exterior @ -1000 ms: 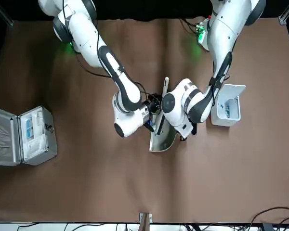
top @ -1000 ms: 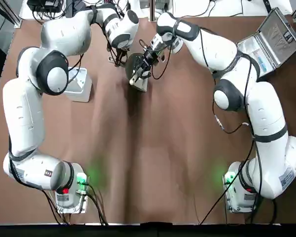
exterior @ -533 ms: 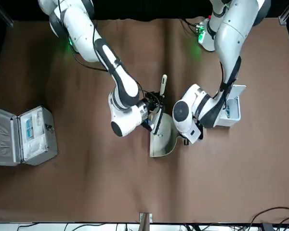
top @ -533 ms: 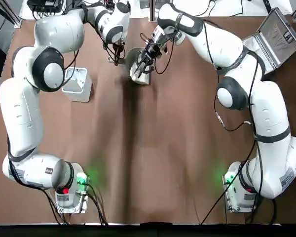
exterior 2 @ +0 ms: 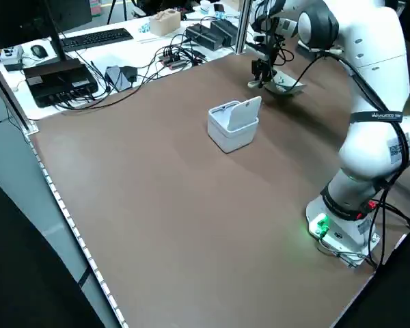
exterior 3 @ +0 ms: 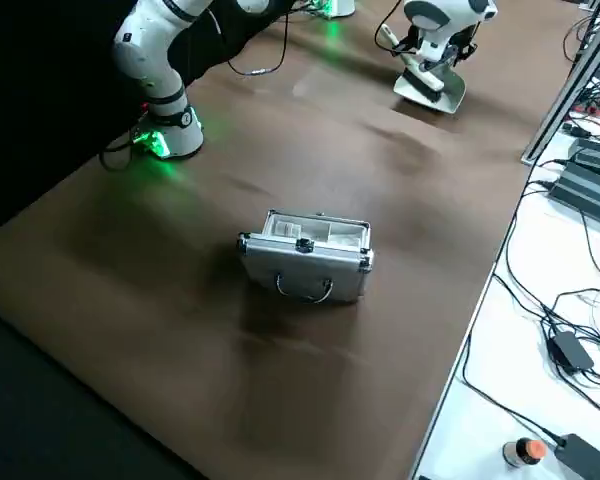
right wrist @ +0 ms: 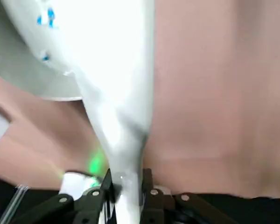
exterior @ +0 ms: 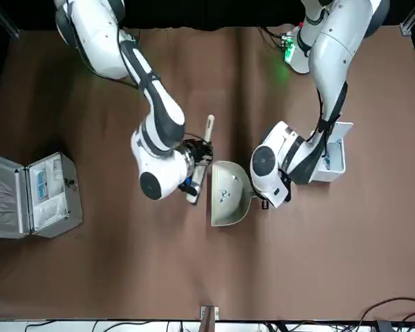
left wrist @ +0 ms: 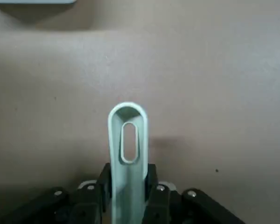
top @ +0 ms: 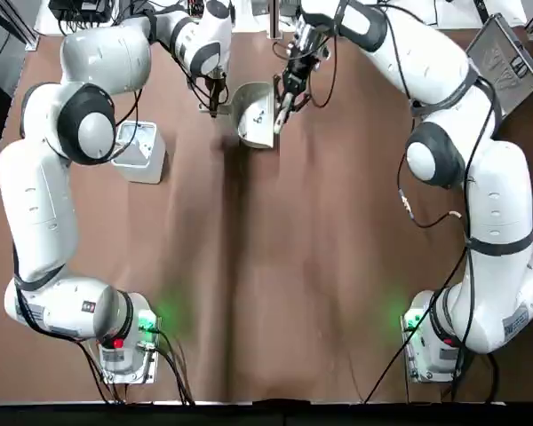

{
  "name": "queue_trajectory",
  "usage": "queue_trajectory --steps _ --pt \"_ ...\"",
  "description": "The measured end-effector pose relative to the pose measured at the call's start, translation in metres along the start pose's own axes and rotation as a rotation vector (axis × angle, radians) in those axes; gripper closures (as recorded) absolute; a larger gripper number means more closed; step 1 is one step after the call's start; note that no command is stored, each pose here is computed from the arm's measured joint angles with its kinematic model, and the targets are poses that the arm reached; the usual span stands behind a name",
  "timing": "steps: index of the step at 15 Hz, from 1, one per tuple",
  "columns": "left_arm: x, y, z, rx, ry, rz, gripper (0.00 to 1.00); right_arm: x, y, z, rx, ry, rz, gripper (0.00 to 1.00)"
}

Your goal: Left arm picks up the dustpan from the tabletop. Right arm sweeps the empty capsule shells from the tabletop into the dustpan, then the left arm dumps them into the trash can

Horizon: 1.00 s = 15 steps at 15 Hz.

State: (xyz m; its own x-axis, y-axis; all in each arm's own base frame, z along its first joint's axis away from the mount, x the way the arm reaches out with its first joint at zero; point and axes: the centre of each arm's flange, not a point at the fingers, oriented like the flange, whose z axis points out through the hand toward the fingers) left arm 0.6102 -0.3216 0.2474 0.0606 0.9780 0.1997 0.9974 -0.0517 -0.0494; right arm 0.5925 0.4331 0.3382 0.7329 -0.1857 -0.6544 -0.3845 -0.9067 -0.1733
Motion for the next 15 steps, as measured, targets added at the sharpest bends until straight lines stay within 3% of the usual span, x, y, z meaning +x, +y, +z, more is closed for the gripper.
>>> queue_trajectory --steps 3,8,11,15 --pt "0.006 0.010 -0.012 -0.002 -0.049 -0.002 0.67 -0.015 0.017 -0.050 -0.037 0.093 -0.009 0.74" --pt "0.032 0.031 -0.036 -0.009 -0.135 0.002 0.67 -0.019 0.088 -0.109 -0.063 0.129 -0.080 0.74" --pt "0.052 0.040 -0.051 -0.014 -0.187 0.005 0.67 -0.014 0.140 -0.112 -0.114 0.122 -0.105 0.74" --pt "0.089 0.048 -0.081 -0.029 -0.286 0.018 0.67 -0.009 0.193 -0.076 -0.139 0.126 -0.139 0.74"
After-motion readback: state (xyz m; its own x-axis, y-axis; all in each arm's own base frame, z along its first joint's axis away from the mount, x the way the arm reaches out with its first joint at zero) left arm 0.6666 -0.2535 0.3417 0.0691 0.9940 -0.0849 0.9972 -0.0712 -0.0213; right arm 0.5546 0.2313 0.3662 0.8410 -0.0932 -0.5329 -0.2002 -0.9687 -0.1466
